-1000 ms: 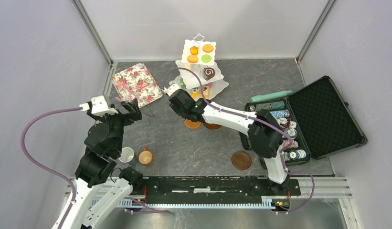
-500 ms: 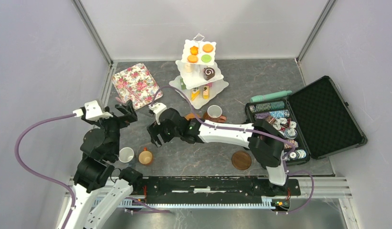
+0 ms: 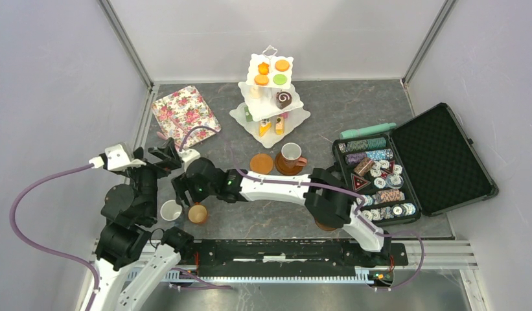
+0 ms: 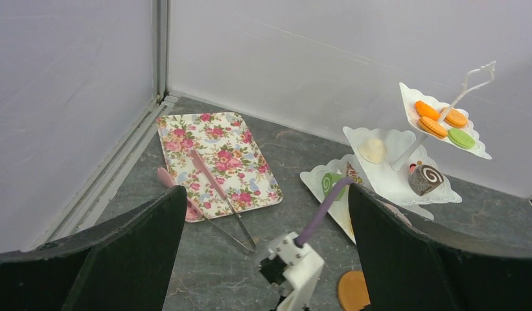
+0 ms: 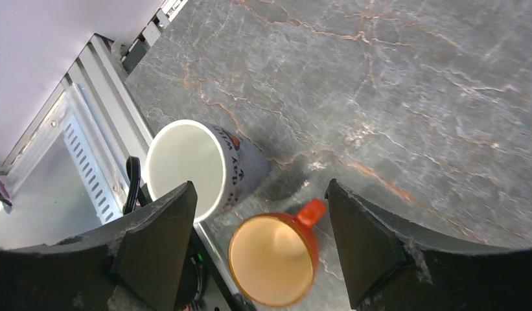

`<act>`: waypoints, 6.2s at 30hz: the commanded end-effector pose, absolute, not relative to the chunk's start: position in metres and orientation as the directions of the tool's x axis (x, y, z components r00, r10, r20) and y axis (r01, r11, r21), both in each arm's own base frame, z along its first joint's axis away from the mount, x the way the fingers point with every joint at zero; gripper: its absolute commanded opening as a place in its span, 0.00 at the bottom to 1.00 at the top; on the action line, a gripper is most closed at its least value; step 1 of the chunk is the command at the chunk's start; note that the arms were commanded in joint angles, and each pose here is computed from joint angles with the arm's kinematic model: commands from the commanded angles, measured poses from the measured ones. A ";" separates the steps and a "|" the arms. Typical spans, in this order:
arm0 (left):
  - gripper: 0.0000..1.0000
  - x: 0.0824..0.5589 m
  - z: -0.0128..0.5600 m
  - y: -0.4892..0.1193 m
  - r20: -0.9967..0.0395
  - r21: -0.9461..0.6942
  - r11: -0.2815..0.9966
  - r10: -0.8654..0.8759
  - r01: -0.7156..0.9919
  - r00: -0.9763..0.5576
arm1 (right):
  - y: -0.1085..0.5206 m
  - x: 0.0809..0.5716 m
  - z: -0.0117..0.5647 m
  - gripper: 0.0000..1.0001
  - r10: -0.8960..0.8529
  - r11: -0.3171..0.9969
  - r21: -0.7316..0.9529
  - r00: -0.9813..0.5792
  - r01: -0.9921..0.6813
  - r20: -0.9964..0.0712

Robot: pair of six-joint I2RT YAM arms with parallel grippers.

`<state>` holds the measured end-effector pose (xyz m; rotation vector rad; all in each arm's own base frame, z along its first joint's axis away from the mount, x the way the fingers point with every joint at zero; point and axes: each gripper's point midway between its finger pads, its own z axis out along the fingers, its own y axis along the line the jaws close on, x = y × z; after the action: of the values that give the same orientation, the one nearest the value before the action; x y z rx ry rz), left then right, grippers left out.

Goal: Serve the afternoon tea

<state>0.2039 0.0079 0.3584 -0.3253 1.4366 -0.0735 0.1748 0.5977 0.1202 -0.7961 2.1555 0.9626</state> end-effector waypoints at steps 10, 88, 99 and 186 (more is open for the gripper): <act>1.00 0.196 0.371 0.018 -0.931 -0.331 0.930 -0.295 -0.158 0.214 | 0.634 0.173 0.103 0.65 -0.284 0.598 0.289 -0.535 -0.747 -0.796; 1.00 0.218 0.358 0.006 -0.957 -0.277 0.945 -0.255 -0.171 0.140 | 0.360 0.367 0.126 0.00 -0.363 0.838 -0.024 -0.523 -0.545 -0.771; 1.00 0.218 0.357 0.005 -0.957 -0.277 0.946 -0.256 -0.169 0.139 | 0.359 0.367 0.117 0.00 -0.358 0.833 -0.019 -0.513 -0.553 -0.780; 1.00 0.229 0.232 -0.160 -0.693 -0.474 0.849 -0.196 0.233 -0.694 | 0.257 0.197 0.133 0.90 -0.435 0.764 -0.191 -0.273 -0.617 -0.858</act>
<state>0.2666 -0.0961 0.2656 -0.0750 1.9872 -0.2873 0.1794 0.3091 0.1326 -0.8677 1.9335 0.4446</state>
